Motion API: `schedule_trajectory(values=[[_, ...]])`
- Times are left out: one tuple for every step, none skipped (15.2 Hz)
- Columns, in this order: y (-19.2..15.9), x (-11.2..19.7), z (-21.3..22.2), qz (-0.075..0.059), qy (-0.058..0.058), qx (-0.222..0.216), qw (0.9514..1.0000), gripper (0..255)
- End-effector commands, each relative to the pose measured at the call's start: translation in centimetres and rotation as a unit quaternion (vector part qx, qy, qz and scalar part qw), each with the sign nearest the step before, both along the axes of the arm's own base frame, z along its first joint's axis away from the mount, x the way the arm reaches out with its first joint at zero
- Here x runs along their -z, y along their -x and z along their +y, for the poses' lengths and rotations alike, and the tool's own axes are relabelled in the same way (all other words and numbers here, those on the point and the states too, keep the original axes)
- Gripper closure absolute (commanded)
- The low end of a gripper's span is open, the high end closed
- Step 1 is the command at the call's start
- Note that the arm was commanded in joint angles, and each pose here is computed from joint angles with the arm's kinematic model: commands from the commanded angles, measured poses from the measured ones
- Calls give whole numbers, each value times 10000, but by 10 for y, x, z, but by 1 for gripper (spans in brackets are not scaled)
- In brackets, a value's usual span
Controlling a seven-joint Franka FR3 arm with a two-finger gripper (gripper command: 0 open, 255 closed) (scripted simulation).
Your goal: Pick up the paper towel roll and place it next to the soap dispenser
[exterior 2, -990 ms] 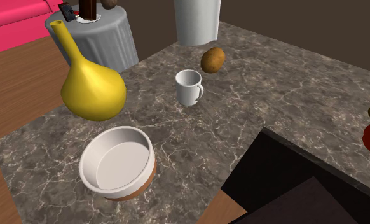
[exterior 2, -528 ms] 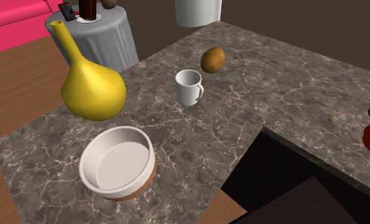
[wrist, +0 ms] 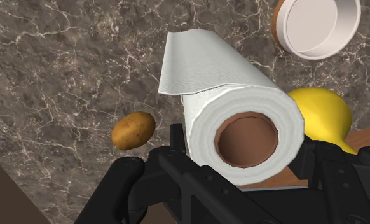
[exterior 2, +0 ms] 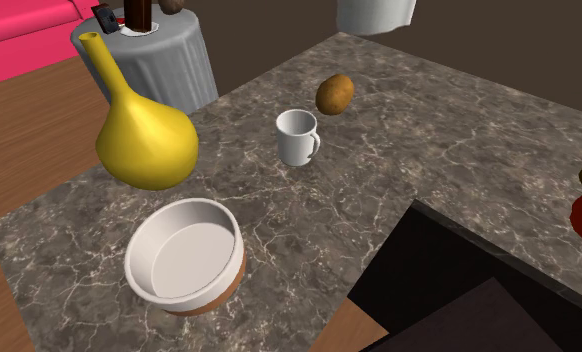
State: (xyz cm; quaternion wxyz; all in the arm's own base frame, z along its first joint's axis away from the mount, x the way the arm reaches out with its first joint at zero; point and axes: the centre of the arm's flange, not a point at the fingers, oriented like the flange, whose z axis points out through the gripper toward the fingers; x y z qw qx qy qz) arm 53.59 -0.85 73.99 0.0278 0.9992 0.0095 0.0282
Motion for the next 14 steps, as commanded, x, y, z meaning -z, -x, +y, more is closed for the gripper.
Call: schedule_trajectory(values=[[14,2,-20,-1,-2,-4,10000,255],[22,2,-31,-1,-2,-4,10000,255],[29,2,-42,-1,-2,-4,10000,255],[37,2,-53,-1,-2,-4,10000,255],[44,2,-64,-1,-2,-4,10000,255],[52,2,-74,-1,-2,-4,10000,255],[60,2,-85,-1,-2,-4,10000,255],[67,2,-96,-1,-2,-4,10000,255],[75,2,-107,-1,-2,-4,10000,255],[82,2,-117,-1,-2,-4,10000,255],[90,2,-128,-1,-2,-4,10000,255],[98,2,-139,-1,-2,-4,10000,255],[105,2,-150,-1,-2,-4,10000,255],[113,2,-161,-1,-2,-4,10000,255]])
